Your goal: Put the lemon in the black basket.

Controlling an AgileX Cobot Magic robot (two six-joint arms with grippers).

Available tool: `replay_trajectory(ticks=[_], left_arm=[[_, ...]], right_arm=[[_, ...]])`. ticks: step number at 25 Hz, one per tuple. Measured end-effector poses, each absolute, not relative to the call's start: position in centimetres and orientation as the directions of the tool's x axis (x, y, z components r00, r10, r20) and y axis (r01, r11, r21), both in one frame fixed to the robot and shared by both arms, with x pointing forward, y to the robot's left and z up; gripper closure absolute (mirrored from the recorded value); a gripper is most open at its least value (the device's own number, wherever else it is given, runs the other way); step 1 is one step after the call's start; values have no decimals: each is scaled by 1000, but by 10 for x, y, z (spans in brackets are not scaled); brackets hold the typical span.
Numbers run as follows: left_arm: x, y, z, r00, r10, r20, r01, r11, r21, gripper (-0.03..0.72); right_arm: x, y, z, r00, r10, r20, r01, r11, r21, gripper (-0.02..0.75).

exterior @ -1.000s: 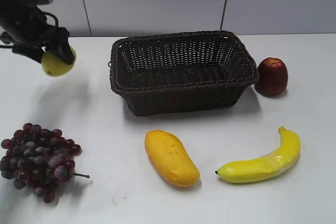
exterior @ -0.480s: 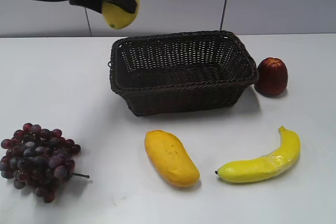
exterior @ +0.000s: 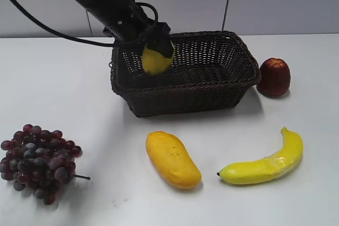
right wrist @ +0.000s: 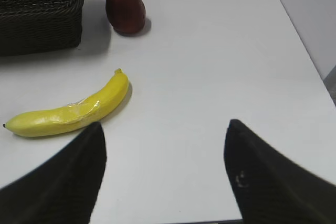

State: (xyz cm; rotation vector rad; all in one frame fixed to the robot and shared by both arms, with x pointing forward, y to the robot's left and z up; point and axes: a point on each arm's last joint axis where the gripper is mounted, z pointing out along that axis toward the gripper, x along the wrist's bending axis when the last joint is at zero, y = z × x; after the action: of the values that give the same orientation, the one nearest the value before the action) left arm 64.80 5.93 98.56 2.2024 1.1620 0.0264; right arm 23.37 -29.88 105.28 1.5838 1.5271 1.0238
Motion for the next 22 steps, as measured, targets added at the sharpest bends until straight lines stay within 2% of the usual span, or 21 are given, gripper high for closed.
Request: replay_trajectory(ticks=[3, 6, 13, 18, 22], left_arm=[[648, 59, 985, 609, 747, -267, 735, -405, 544, 30], [645, 59, 999, 626, 731, -273, 727, -420, 543, 27], [624, 78, 1077, 671, 713, -206, 679, -479, 556, 39], [602, 115, 1116, 598, 793, -120, 739, -486, 467, 52], [602, 150, 1128, 487, 871, -69, 793, -407, 454, 67]], right_arm=[[234, -299, 1053, -7, 997, 71, 444, -60, 894, 166], [234, -299, 1053, -7, 997, 71, 444, -60, 894, 166], [234, -299, 1053, -7, 997, 71, 444, -60, 894, 166], [234, -299, 1053, -7, 997, 71, 444, -60, 894, 166], [234, -299, 1053, -7, 997, 71, 444, -60, 894, 166]])
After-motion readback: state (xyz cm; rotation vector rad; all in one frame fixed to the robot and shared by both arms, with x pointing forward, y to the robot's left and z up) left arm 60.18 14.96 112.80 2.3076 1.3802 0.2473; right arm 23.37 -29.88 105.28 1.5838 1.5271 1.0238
